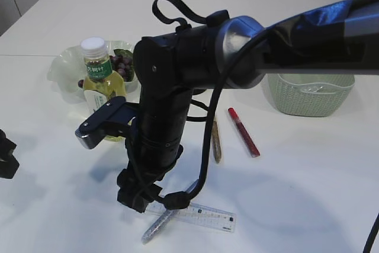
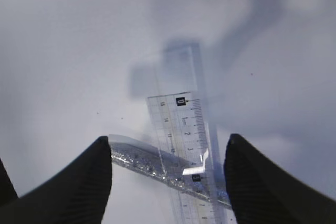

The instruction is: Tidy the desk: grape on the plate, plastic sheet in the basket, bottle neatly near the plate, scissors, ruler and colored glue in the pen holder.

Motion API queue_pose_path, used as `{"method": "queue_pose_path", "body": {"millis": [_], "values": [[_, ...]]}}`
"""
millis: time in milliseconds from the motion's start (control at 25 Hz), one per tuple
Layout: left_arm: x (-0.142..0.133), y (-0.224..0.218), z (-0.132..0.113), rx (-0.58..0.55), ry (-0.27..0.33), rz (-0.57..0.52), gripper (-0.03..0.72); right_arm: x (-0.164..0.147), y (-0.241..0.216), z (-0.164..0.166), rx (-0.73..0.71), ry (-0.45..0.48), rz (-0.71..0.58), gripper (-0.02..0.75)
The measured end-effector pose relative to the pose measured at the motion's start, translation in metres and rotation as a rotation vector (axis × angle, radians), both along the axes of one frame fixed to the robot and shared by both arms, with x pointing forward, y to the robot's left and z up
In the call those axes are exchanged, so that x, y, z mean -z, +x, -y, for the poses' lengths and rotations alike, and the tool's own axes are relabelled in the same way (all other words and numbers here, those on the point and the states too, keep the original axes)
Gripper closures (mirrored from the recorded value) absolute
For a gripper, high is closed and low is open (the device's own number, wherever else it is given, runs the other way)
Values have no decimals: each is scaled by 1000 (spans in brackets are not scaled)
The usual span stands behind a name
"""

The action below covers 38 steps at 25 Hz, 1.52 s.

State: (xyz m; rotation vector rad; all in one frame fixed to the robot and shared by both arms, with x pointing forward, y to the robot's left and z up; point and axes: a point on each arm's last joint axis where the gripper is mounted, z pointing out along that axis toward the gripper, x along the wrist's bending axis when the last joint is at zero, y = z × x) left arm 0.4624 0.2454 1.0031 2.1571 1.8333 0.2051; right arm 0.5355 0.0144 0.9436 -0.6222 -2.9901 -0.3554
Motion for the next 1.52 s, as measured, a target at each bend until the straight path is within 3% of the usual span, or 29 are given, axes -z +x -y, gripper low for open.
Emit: {"method": "queue_pose_path", "body": {"millis": [920,1520], "values": [[0,0,-1,4,9,2,346,32,3,-7,28,-63,33,217],[0,0,-1,6,11,-1,345,35,4,-8,33,-61,41,430]]}}
